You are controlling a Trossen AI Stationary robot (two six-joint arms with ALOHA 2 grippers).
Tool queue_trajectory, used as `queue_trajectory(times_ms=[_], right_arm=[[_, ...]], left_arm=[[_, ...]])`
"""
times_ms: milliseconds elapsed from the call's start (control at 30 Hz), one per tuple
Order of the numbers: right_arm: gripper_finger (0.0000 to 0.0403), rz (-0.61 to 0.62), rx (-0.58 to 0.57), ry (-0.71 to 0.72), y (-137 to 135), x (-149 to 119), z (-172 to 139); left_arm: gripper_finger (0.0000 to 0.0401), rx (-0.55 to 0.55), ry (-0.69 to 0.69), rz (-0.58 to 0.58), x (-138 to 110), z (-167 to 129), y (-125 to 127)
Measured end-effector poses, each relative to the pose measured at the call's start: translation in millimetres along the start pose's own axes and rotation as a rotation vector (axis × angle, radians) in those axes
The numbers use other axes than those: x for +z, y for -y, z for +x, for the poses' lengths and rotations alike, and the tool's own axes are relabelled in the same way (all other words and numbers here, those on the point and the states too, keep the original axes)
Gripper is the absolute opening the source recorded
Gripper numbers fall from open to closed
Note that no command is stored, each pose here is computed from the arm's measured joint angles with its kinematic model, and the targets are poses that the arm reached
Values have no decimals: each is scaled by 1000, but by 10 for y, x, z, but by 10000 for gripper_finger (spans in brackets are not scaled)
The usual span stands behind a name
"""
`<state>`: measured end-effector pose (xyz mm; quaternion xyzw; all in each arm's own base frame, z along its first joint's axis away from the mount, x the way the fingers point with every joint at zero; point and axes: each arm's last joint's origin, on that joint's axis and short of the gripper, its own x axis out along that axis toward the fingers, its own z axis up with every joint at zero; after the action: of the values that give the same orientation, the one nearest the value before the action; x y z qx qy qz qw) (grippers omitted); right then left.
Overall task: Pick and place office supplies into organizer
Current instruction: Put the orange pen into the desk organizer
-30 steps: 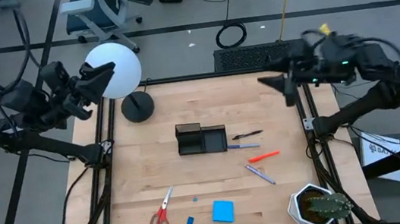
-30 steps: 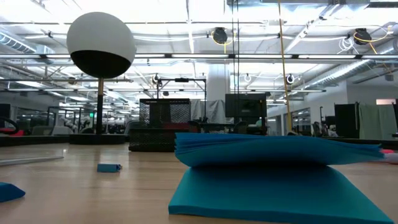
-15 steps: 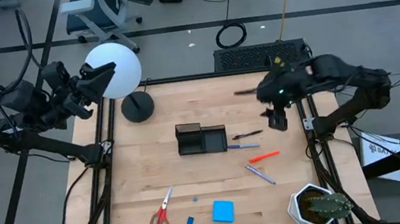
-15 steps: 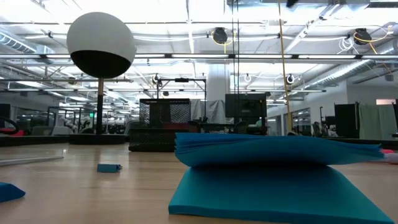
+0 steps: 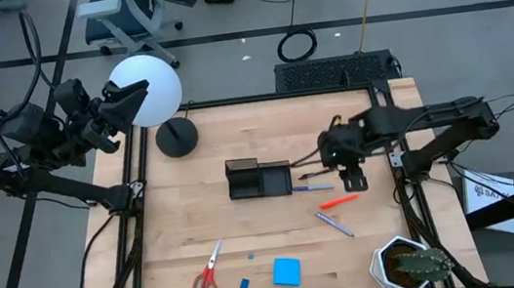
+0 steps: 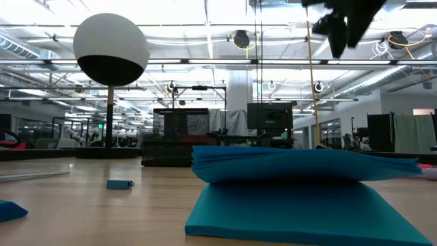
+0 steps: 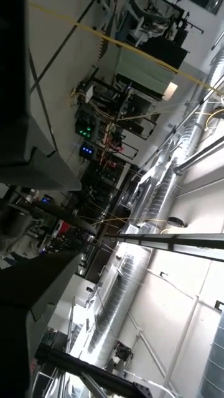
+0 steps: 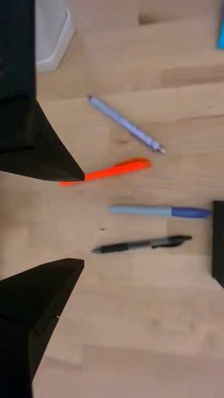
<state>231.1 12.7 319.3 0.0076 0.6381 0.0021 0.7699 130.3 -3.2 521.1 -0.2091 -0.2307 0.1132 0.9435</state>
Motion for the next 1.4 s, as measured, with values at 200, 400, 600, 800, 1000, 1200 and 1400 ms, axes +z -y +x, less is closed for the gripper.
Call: queue_trajectory(times_ms=[200,400,600,800,1000,1200,1400], right_arm=[[208,-51,8,-34,-100,-67,416],[208,-116,13,-78,-214,-181,684],[208,-147,20,-67,-310,-239,855],[208,-126,28,-27,-360,-223,894],[208,-98,31,2,-369,-196,895],[208,-75,33,16,-372,-182,895],[208,-80,29,-4,-382,-168,943]], left_arm=[[173,0,0,0,0,0,0],[173,0,0,1,-1,1,0],[173,1,-1,1,-5,5,1],[173,1,-1,-6,-5,5,0],[172,12,3,-6,-4,4,-3],[173,20,5,-5,-4,5,-5],[173,21,0,-3,-21,22,-3]])
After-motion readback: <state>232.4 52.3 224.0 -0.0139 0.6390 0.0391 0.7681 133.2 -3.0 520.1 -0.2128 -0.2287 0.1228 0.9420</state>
